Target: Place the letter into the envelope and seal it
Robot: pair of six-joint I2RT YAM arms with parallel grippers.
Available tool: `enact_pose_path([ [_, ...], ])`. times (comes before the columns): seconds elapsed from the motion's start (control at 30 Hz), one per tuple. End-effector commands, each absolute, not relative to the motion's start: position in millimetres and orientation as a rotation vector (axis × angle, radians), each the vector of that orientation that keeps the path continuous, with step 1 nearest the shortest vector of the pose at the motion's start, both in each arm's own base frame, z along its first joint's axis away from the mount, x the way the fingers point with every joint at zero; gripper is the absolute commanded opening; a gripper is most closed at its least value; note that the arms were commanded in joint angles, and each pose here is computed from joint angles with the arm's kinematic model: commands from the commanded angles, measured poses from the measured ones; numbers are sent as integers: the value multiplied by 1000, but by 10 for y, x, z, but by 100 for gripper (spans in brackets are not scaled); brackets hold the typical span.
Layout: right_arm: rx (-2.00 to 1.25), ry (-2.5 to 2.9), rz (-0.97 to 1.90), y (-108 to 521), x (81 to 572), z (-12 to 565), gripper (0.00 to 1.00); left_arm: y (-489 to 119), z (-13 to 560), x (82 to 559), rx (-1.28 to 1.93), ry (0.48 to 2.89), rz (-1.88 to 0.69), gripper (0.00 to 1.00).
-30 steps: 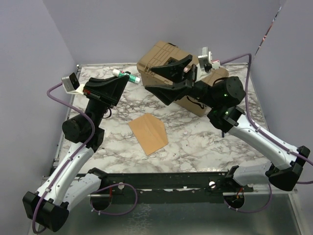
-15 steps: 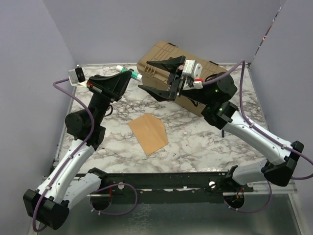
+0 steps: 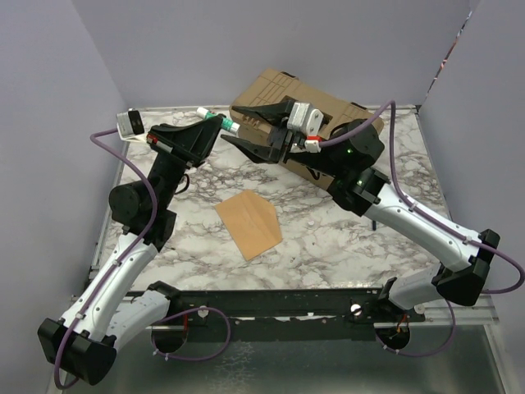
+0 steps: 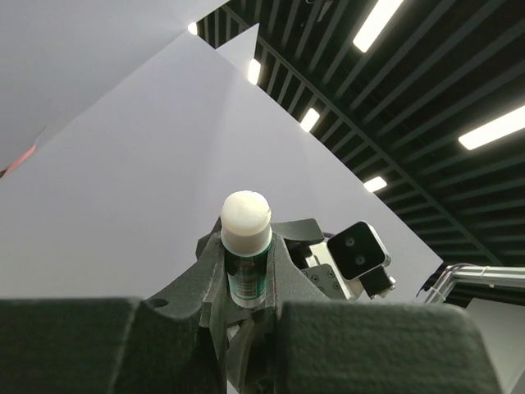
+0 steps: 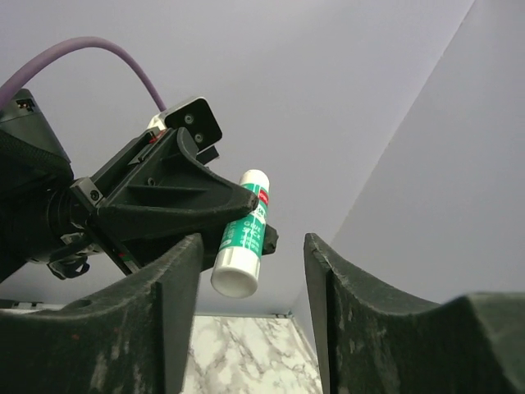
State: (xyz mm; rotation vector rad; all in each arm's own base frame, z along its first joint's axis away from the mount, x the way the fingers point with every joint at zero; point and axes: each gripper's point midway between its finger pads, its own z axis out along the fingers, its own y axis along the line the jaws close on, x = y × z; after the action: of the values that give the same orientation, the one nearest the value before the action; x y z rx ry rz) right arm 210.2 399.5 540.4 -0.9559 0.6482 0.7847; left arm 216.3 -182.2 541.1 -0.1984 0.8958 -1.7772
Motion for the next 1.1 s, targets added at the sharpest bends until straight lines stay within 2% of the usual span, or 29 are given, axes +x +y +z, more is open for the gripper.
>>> enact_pose_path([
  [0.0, -952, 660, 743, 4049, 2172, 5400, 52, -1797, 5536, 2081, -181, 877, -1791, 0],
  [0.13, -949, 646, 742, 4073, 2178, 5413, 42, -1806, 5513, 2085, -187, 887, -1802, 0],
  [0.37, -920, 638, 747, 4077, 2198, 5451, 33, -1804, 5494, 2086, -194, 895, -1800, 0],
  [0.5, -886, 641, 763, 4050, 2201, 5477, 21, -1819, 5477, 2096, -192, 909, -1797, 0],
  [0.63, -863, 649, 773, 4016, 2200, 5491, 4, -1846, 5440, 2114, -195, 936, -1800, 0],
  [0.7, -856, 656, 780, 3995, 2191, 5487, 0, -1850, 5432, 2112, -194, 941, -1800, 1],
  [0.77, -843, 670, 788, 3963, 2185, 5485, 0, -1849, 5425, 2110, -196, 947, -1797, 15],
  [0.93, -812, 760, 794, 3839, 2231, 5384, 0, -1854, 5394, 2127, -198, 991, -1748, 78],
  [1.0, -805, 805, 809, 3775, 2257, 5311, 0, -1876, 5311, 2222, -234, 1067, -1701, 93],
  [1.07, -792, 848, 844, 3700, 2264, 5244, 0, -1921, 5223, 2302, -243, 1149, -1651, 98],
])
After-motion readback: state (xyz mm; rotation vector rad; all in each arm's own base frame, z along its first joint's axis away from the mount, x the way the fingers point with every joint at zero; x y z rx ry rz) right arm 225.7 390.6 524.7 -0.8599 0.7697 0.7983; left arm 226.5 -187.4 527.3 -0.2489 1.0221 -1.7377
